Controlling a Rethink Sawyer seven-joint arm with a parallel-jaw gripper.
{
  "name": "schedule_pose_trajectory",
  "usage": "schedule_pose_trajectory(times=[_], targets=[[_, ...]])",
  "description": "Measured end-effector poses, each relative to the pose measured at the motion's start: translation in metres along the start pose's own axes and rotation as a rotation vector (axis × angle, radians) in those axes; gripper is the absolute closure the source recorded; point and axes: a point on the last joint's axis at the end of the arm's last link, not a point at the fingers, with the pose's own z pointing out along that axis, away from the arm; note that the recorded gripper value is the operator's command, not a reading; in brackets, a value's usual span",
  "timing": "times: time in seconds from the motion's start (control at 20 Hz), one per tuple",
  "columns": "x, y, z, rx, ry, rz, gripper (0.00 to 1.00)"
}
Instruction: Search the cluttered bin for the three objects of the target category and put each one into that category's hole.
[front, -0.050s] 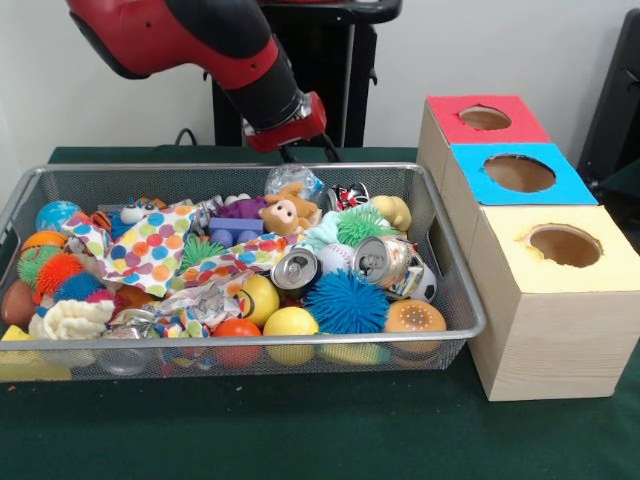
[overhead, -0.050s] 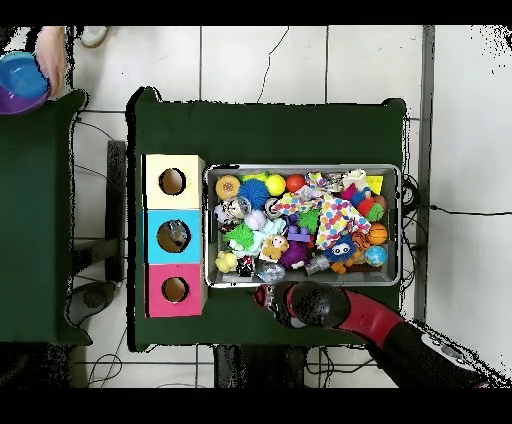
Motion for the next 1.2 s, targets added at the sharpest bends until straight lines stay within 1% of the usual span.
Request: schedule_pose_trajectory(times=[0.2, 0.45, 0.65, 0.85, 0.9, 1.05, 1.2], targets=[[-0.005, -0.003, -0.010, 0.022, -0.018, -0.005, 0.00], [-0.008, -0.007, -0.032, 0.063, -0.026, -0.014, 0.00], [-0.012, -0.009, -0.045, 0.084, -0.037, -0.010, 0.00], [-0.013, -0.009, -0.057, 0.099, -0.035, -0.005, 0.00], [-0.015, -0.009, -0.063, 0.106, -0.039, -0.001, 0.00], [-0.019, -0.007, -0.069, 0.117, -0.048, 0.000, 0.00], [-0.022, -0.003, -0.071, 0.124, -0.051, -0.004, 0.00]])
